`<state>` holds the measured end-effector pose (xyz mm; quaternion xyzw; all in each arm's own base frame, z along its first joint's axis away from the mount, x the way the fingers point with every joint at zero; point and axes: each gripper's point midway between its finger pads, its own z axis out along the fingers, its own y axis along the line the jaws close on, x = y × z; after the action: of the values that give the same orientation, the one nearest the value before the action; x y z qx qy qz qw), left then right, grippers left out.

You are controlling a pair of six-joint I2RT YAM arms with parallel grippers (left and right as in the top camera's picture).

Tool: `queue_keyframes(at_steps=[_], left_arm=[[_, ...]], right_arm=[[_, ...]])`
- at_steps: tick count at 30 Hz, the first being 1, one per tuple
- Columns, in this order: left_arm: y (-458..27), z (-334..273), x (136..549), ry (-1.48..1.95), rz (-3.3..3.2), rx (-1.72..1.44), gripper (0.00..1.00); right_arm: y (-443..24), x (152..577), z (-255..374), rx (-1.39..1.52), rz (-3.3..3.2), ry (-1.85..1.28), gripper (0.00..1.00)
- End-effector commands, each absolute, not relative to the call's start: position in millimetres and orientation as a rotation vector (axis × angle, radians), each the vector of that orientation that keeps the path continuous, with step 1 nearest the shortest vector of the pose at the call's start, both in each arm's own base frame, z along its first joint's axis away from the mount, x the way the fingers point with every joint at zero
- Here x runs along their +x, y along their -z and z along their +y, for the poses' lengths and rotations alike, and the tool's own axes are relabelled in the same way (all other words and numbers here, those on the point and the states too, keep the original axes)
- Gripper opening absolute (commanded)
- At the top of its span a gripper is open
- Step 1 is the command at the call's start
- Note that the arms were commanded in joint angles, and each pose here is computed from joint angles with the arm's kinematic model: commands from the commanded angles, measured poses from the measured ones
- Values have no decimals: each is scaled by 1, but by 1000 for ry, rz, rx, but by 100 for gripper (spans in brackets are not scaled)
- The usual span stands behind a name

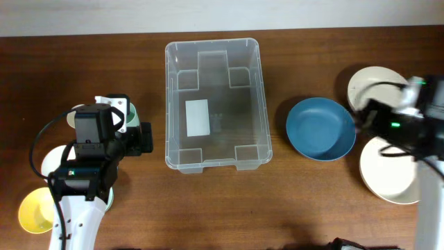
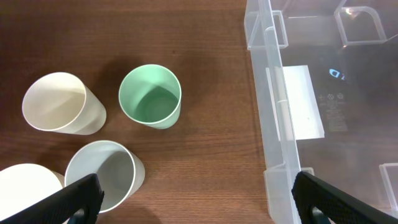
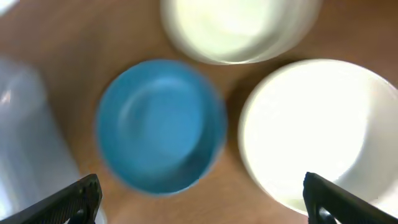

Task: Pack container
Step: 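Move the right gripper to the front cream bowl on the right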

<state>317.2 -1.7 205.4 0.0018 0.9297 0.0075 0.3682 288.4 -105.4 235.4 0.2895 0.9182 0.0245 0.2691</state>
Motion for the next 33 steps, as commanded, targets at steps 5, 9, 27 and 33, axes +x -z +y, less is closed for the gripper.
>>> queue_keyframes(at_steps=[5,9,27,33], left_arm=[[-212,-2,319,-3,2375,-8,99],[-212,-2,319,-3,2374,-7,99],[-213,-2,321,-3,2366,-7,99],[-213,-2,321,-3,2366,-7,99]], right_arm=[[-223,219,-197,1468,2249,-19,99],[-195,182,-218,1699,2187,-60,99],[-69,157,-215,1838,2062,-273,99],[-45,156,-213,1850,2023,-265,99]])
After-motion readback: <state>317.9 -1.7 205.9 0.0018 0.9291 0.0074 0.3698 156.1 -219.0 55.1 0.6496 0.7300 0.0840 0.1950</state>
